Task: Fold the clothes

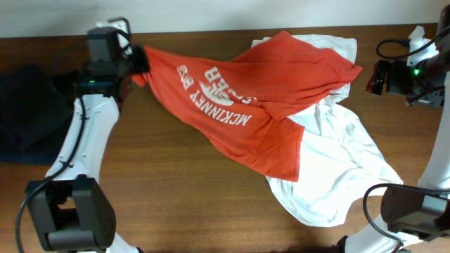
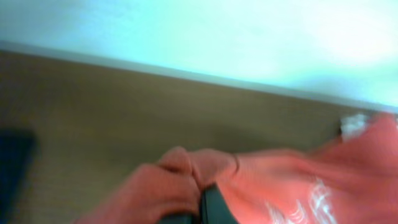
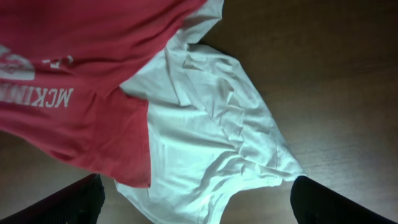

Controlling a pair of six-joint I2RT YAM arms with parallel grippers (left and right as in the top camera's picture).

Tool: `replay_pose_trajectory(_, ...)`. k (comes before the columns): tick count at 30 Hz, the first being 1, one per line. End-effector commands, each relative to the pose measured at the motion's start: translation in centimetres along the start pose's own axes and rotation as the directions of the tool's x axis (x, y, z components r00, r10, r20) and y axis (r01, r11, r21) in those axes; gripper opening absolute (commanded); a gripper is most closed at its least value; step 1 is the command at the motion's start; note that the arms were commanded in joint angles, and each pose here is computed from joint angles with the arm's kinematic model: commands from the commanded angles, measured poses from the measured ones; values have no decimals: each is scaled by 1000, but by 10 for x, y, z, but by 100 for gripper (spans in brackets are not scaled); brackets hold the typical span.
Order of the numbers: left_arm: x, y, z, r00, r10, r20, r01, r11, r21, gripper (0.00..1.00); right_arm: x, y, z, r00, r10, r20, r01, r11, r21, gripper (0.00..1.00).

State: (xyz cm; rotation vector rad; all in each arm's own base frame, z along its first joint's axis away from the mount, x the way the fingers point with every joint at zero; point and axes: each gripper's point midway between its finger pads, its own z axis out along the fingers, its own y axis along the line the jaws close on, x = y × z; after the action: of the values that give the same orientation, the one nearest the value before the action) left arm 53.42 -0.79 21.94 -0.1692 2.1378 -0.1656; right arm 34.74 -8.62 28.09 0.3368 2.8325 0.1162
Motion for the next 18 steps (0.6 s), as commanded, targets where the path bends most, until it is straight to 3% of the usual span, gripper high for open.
replay_pose_trajectory(1, -52, 54, -11, 984, 14, 177, 7, 993, -118, 0, 1, 0, -3, 1000, 9, 8, -9, 1000, 2, 98)
replay_pose_trajectory(2, -48, 64, -7, 986, 5, 166, 17, 991, -130, 16, 1, 0, -3, 1000, 9, 9, -9, 1000, 2, 99)
replay_pose_trajectory(3, -37, 65, -2, 992, -5, 125, 18, 994, -107, 64, 0, 0, -3, 1000, 9, 8, -9, 1000, 2, 99)
replay_pose_trajectory(4, -8, 55, 9, 1000, -22, 13, 22, 999, -28, 99, 0, -1, -3, 1000, 9, 7, -9, 1000, 2, 99)
replay_pose_trajectory(7, 75, 6, 12, 948, -53, -315, 121, 972, 200, 99, 0, -1, -2, 1000, 9, 4, -9, 1000, 2, 99)
replay_pose_trajectory(8, 107, -20, 5, 895, -49, -443, 188, 943, 276, 99, 0, -1, -1, 1000, 10, 1, -10, 1000, 2, 99)
replay_pose_trajectory(11, 193, -73, -17, 686, -8, -727, 290, 920, 264, 99, 0, -1, 3, 1000, 11, -9, -11, 1000, 2, 99)
replay_pose_trajectory(15, 287, -137, -36, 428, 47, -902, 315, 928, 198, 99, -1, -1, 3, 1000, 11, -9, -11, 1000, 2, 99)
replay_pose_trajectory(18, 338, -183, -54, 304, 118, -945, 308, 927, 215, 99, -1, -1, 3, 1000, 11, -9, -11, 1000, 2, 99)
